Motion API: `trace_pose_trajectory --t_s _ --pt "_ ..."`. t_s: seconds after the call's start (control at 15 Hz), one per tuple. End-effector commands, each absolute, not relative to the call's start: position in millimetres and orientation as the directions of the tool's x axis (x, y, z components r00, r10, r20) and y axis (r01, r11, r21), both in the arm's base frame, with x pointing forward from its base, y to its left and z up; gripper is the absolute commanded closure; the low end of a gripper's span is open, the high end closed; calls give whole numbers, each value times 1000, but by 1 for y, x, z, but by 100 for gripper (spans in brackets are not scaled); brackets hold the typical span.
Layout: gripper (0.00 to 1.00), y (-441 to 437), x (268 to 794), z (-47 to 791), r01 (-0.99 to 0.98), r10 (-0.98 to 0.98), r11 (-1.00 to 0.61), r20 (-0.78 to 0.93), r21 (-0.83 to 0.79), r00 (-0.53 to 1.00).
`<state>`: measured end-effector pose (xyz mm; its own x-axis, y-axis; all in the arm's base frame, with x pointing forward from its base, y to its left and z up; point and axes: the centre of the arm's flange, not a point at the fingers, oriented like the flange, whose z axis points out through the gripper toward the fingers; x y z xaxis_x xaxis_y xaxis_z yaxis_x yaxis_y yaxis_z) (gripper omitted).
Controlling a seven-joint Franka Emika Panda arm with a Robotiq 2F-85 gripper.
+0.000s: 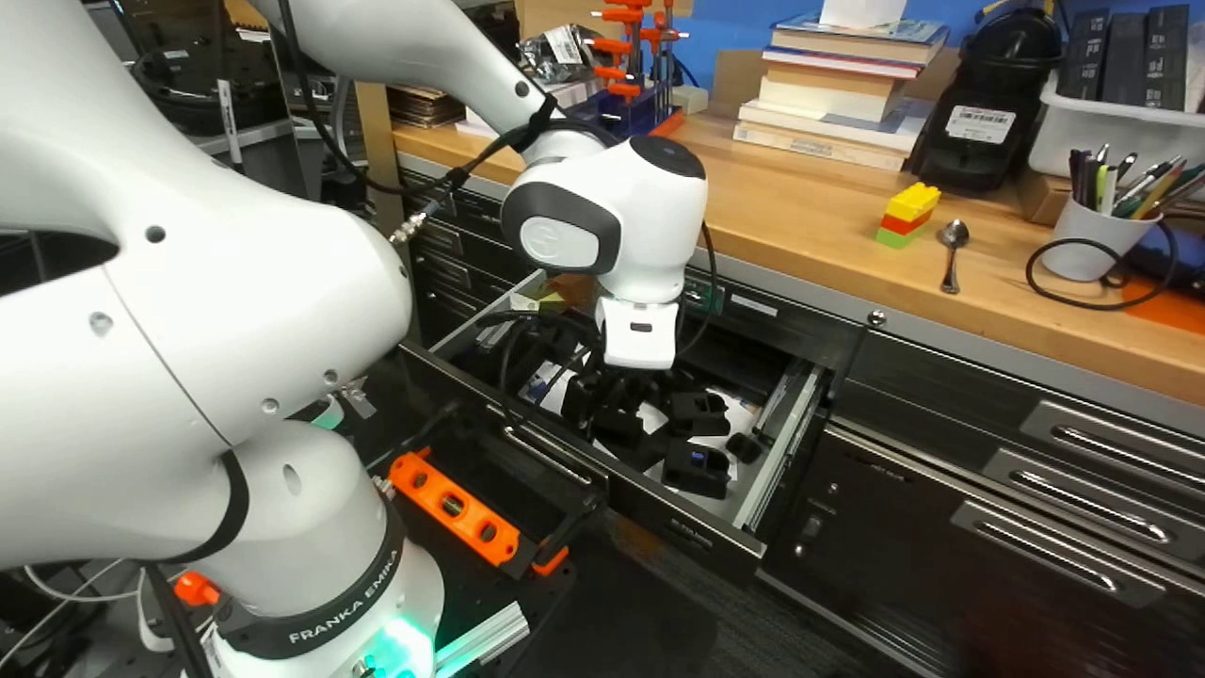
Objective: Put the black objects on the tabletop into the open drawer and then close the drawer
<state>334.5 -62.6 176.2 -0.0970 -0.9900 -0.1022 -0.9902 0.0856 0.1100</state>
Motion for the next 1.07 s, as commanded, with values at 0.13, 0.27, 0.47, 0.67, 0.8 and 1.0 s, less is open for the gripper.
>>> trace_pose_trajectory --t_s 0.13,0.27,0.47,0.67,0.8,1.0 --pt "0 -64 318 184 -971 -984 157 -59 181 -170" --pt "0 -64 316 183 -962 -981 175 -50 212 -189" --pt "0 -63 318 178 -950 -978 186 -42 251 -203" --pt "0 -65 319 169 -942 -979 174 -54 286 -198" --pt "0 -66 320 157 -936 -979 159 -76 314 -191" --pt "0 -67 317 135 -925 -978 133 -107 355 -181"
